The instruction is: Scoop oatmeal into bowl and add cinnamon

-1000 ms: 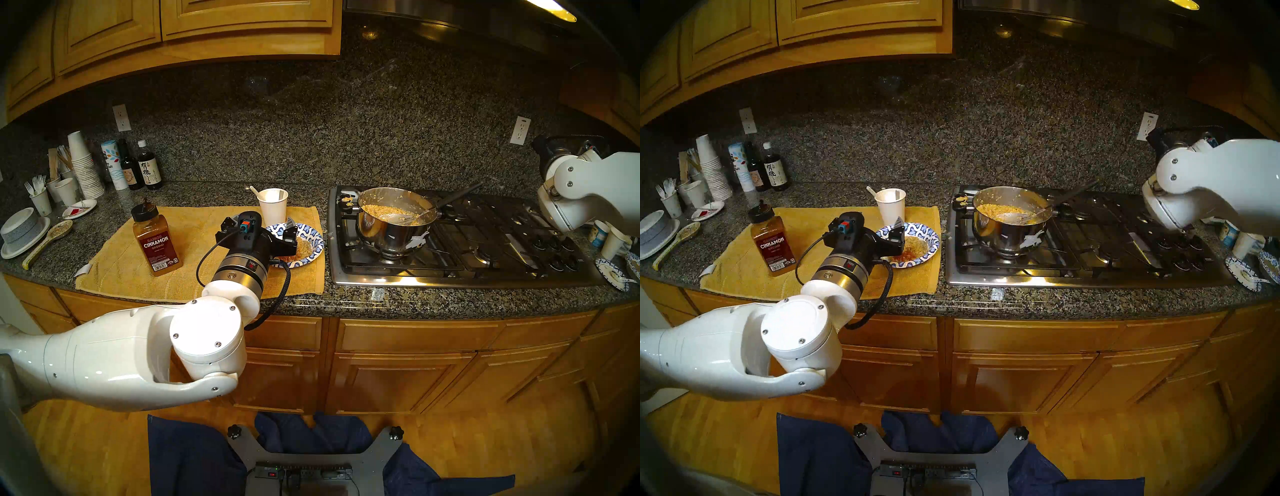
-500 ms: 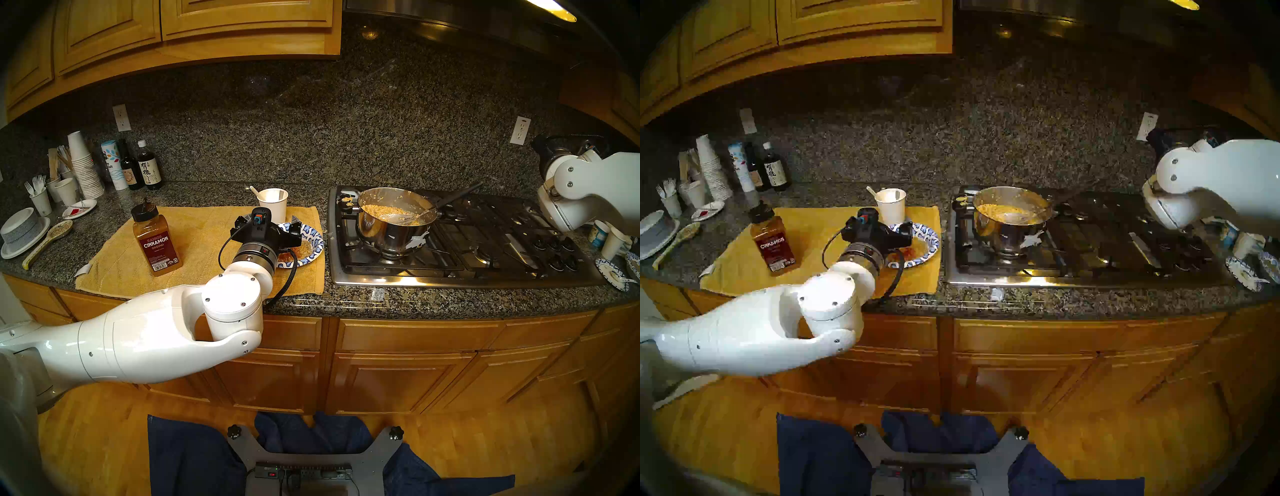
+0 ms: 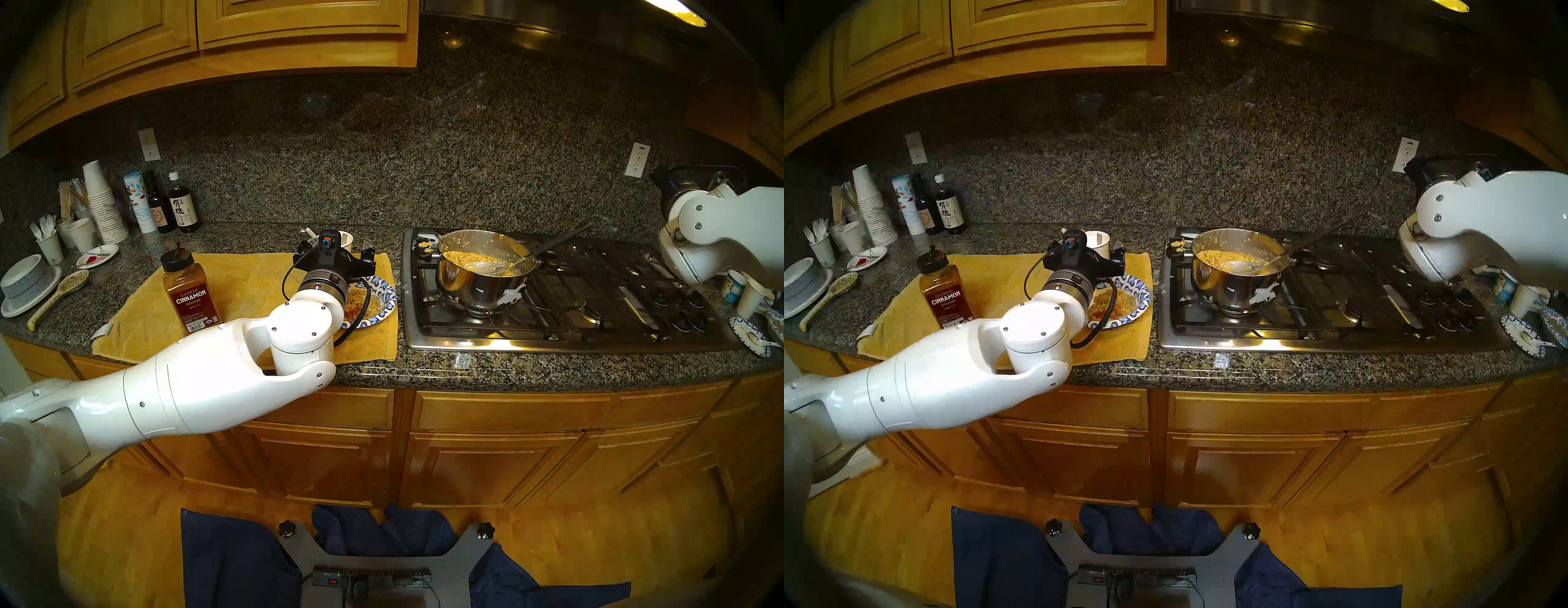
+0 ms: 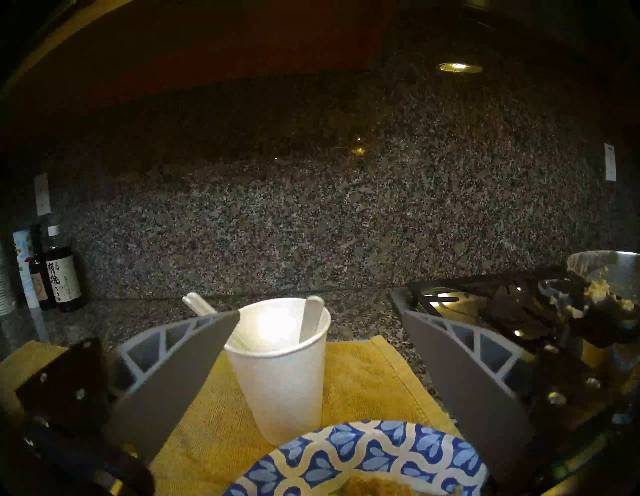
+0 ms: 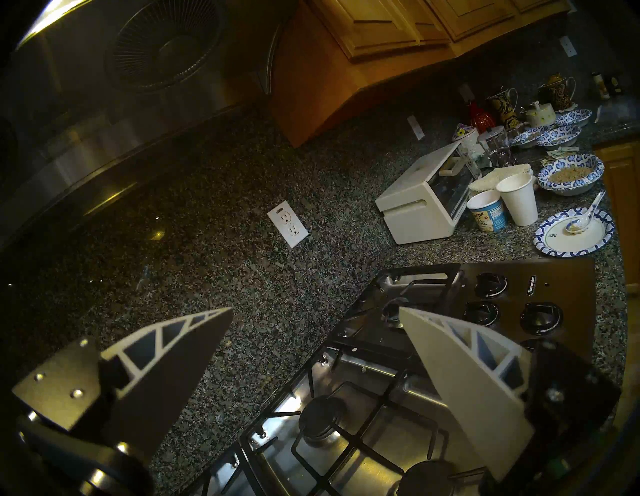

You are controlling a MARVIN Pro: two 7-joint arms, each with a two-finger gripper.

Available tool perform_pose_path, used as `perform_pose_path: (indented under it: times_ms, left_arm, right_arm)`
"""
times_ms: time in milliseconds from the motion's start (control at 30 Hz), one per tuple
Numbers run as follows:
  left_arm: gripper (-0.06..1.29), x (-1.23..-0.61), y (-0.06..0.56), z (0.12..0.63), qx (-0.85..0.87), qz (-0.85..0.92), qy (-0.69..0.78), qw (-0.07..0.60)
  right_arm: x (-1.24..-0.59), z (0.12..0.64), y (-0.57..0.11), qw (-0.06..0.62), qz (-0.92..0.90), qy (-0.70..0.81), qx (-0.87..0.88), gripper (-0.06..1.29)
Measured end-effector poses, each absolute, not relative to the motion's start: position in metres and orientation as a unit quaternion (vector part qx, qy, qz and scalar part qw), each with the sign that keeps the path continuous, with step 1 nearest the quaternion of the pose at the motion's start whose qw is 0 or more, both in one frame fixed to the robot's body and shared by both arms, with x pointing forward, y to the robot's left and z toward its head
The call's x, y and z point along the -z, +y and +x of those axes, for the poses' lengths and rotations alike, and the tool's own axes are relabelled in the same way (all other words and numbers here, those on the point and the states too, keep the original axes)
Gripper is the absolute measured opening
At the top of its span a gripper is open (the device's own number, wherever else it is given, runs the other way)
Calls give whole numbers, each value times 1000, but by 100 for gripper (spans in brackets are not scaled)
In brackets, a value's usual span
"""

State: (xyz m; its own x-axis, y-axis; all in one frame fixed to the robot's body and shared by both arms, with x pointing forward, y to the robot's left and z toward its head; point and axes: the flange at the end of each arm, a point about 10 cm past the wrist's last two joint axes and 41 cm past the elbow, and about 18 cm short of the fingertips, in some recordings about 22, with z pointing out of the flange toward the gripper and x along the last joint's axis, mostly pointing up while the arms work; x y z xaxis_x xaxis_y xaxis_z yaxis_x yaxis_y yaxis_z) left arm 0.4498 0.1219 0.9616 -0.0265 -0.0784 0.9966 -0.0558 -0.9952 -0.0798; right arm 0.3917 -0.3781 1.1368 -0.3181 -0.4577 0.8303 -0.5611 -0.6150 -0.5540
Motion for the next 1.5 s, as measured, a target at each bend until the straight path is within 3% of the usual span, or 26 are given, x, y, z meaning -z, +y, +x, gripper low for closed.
perform_pose_path:
  times_ms: [633, 1500]
  left_arm:
    - [126, -957, 117, 486, 716, -695, 67, 12]
    - [126, -943, 120, 499, 706, -703, 82, 10]
  right_arm:
    - [-1138, 392, -378, 36, 582, -434, -687, 124]
    - [-1139, 393, -377, 31, 579, -428, -693, 124]
